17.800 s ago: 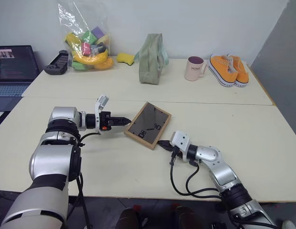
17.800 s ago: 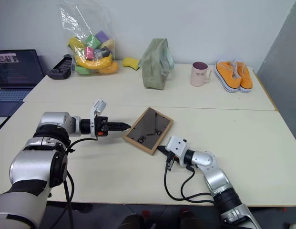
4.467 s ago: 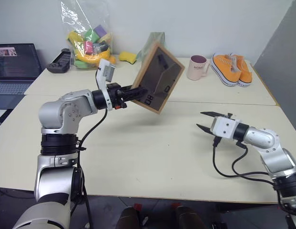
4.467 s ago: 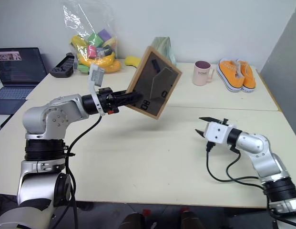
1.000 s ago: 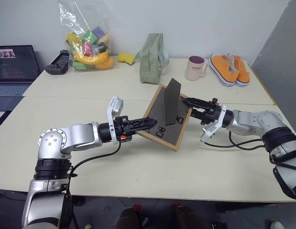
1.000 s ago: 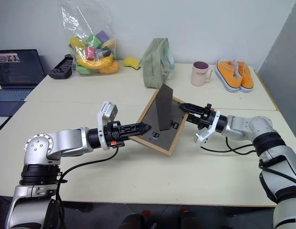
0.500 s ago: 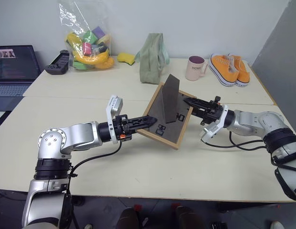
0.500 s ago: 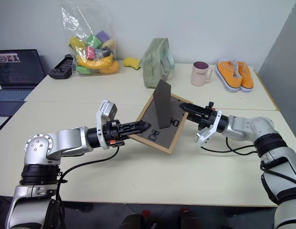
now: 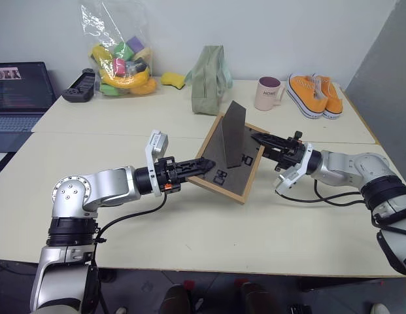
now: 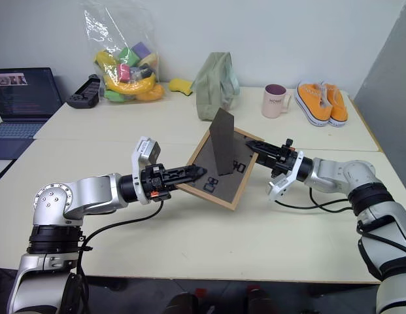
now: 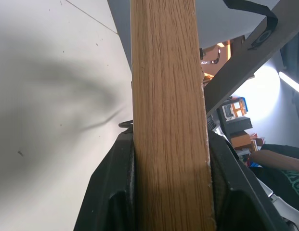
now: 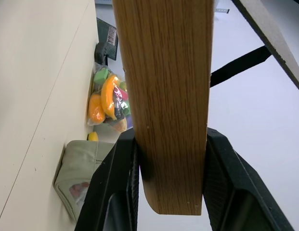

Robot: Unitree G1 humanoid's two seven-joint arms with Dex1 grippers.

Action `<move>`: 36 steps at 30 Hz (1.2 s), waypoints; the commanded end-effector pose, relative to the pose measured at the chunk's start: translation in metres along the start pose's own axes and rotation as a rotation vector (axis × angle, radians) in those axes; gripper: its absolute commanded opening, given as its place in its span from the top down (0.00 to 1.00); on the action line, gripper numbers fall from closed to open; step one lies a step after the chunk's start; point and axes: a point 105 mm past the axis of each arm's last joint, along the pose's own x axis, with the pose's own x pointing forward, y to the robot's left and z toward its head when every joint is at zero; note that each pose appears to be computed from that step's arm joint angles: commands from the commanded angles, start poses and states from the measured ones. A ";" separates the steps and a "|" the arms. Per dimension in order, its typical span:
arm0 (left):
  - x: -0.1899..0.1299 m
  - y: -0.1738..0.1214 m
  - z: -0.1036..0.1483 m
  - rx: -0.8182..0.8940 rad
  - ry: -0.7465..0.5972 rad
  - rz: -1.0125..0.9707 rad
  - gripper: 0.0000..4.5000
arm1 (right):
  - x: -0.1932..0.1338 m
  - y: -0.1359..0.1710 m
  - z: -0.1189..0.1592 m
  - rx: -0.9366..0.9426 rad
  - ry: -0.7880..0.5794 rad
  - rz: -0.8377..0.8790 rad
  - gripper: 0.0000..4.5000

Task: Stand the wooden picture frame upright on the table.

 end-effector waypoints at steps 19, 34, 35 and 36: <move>-0.039 -0.030 0.027 0.804 -0.307 0.237 0.29 | 0.015 -0.007 0.004 0.121 -0.031 -0.055 0.70; -0.086 -0.030 -0.007 1.037 -0.516 0.626 0.29 | 0.075 0.007 -0.016 1.014 0.082 -0.155 0.70; -0.090 -0.027 -0.009 1.028 -0.525 0.651 0.29 | 0.080 0.007 -0.017 1.121 0.072 -0.169 0.70; -0.092 -0.026 -0.010 1.022 -0.531 0.668 0.29 | 0.083 0.007 -0.018 1.197 0.057 -0.178 0.70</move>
